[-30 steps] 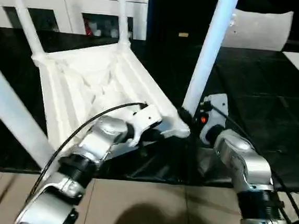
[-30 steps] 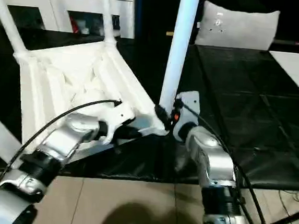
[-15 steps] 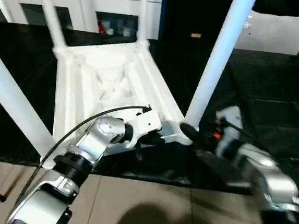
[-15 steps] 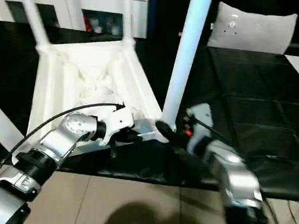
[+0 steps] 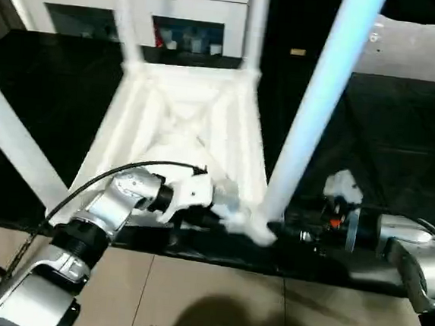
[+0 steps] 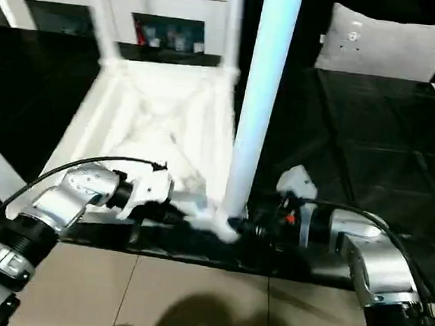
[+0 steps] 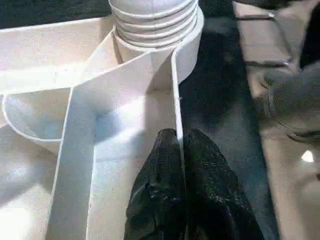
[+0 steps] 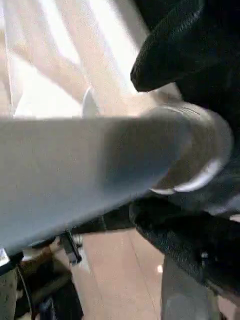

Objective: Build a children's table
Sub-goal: Rotate leg to tighten

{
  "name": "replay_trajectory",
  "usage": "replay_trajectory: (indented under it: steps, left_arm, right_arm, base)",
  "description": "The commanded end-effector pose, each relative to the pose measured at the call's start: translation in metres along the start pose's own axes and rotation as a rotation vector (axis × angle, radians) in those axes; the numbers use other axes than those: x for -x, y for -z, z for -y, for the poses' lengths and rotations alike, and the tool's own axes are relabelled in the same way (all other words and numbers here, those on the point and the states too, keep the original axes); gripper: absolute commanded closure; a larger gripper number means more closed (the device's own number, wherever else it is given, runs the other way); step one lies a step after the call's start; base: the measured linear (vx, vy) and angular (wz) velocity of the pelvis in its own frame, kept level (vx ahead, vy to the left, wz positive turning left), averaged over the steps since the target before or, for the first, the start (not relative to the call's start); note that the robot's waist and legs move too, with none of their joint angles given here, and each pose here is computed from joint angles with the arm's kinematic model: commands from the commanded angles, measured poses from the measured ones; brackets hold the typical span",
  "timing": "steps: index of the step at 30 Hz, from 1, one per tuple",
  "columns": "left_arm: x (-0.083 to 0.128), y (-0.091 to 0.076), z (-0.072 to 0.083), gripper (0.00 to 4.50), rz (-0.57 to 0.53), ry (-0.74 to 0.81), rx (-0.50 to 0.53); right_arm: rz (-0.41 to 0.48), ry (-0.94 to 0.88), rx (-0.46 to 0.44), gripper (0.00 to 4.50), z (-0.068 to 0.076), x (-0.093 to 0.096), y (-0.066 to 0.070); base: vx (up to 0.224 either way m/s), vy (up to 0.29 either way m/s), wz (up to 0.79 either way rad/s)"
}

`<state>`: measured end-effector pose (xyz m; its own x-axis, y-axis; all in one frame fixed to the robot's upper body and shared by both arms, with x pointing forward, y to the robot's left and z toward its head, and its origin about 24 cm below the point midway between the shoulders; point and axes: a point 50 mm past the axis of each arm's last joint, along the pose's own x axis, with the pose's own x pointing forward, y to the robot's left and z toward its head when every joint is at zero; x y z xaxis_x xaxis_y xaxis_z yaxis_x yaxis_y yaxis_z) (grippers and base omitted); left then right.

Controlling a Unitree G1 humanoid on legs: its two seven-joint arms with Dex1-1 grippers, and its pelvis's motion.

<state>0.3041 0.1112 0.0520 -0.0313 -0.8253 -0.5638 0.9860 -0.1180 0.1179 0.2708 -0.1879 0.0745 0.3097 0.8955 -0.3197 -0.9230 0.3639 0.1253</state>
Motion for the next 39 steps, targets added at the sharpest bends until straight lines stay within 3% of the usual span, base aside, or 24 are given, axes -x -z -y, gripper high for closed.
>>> replay_trajectory:
  steps: [1,17,23,27,28,34,39]
  left_arm:
    - [-0.01,-0.002,0.011,4.5,-0.051,0.161,-0.075]
    - [-0.007,0.001,0.013,4.5,-0.063,0.204,-0.084]
    - [-0.008,0.0,0.014,4.5,-0.035,0.199,-0.048]
    - [-0.01,-0.003,0.012,4.5,-0.007,0.165,-0.006]
    - [-0.017,-0.006,0.007,4.5,0.014,0.077,0.076]
    - [-0.03,-0.018,0.002,4.5,0.075,-0.034,0.174]
    - [-0.051,-0.037,-0.009,4.5,0.109,-0.209,0.258]
  right_arm:
    - [-0.003,-0.078,0.005,1.06,-0.002,-0.003,-0.004]
    - [-0.016,-0.213,-0.034,2.31,-0.012,-0.007,0.002]
    - [0.011,-0.215,-0.047,2.4,-0.014,-0.008,0.001]
    - [0.049,-0.153,-0.07,2.41,-0.014,-0.015,0.0]
    - [0.116,-0.006,-0.11,2.41,-0.007,-0.03,-0.002]
    - [0.14,0.151,-0.141,2.42,-0.003,-0.05,-0.003]
    - [0.172,0.358,-0.225,2.44,0.005,-0.074,-0.007]
  base:
    - [0.0,0.0,0.0]
    - [0.0,0.0,0.0]
    - [0.0,0.0,0.0]
    - [0.0,0.0,0.0]
    - [0.0,0.0,0.0]
    - [0.0,0.0,0.0]
    - [0.0,0.0,0.0]
